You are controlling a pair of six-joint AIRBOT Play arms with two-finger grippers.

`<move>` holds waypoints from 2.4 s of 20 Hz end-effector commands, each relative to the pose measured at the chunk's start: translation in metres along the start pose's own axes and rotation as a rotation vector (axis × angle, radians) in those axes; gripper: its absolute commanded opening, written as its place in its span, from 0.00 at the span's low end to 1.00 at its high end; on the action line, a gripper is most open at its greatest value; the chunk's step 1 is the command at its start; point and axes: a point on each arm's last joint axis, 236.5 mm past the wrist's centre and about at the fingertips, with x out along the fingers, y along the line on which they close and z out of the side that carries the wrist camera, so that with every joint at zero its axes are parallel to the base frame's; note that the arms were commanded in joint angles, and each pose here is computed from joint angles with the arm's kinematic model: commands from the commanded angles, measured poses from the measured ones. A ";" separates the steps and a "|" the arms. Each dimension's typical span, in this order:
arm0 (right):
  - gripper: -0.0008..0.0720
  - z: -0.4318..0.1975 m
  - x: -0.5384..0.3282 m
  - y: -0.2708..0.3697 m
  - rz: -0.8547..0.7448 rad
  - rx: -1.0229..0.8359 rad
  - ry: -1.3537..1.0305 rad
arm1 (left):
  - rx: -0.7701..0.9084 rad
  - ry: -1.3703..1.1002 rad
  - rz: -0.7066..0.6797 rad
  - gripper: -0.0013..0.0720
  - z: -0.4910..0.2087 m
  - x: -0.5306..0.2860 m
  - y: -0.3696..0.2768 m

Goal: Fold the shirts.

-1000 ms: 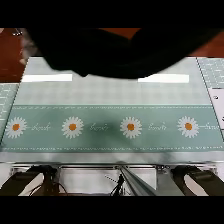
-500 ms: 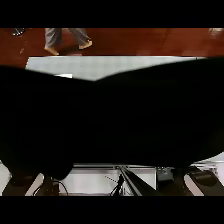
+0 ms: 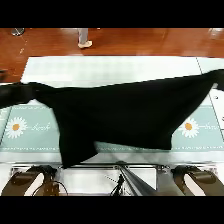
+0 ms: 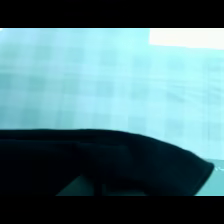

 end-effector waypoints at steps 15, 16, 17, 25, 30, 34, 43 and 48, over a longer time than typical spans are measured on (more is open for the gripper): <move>0.87 -0.050 0.226 -0.070 0.021 0.187 0.475 | -0.133 0.178 -0.102 0.97 0.031 0.149 0.020; 0.87 -0.071 0.212 -0.092 -0.025 0.200 0.561 | -0.117 0.255 -0.086 0.97 0.017 0.137 0.037; 0.87 -0.088 0.200 -0.106 -0.039 0.242 0.625 | -0.144 0.354 -0.051 0.97 -0.005 0.124 0.061; 0.87 -0.192 0.172 -0.071 0.195 0.598 0.535 | -0.598 0.656 -0.137 0.97 -0.152 0.084 0.117; 0.87 -0.219 0.163 -0.027 0.330 0.627 0.560 | -0.626 0.567 -0.121 0.97 -0.164 0.115 0.117; 0.87 -0.220 0.163 -0.027 0.331 0.631 0.561 | -0.593 0.592 -0.160 0.97 -0.173 0.137 0.093; 0.87 -0.233 0.155 -0.076 0.202 0.724 0.562 | -0.540 0.653 -0.169 0.04 -0.182 0.156 0.081; 0.87 -0.271 0.159 -0.064 0.190 0.803 0.663 | -0.527 0.656 -0.181 0.04 -0.179 0.155 0.079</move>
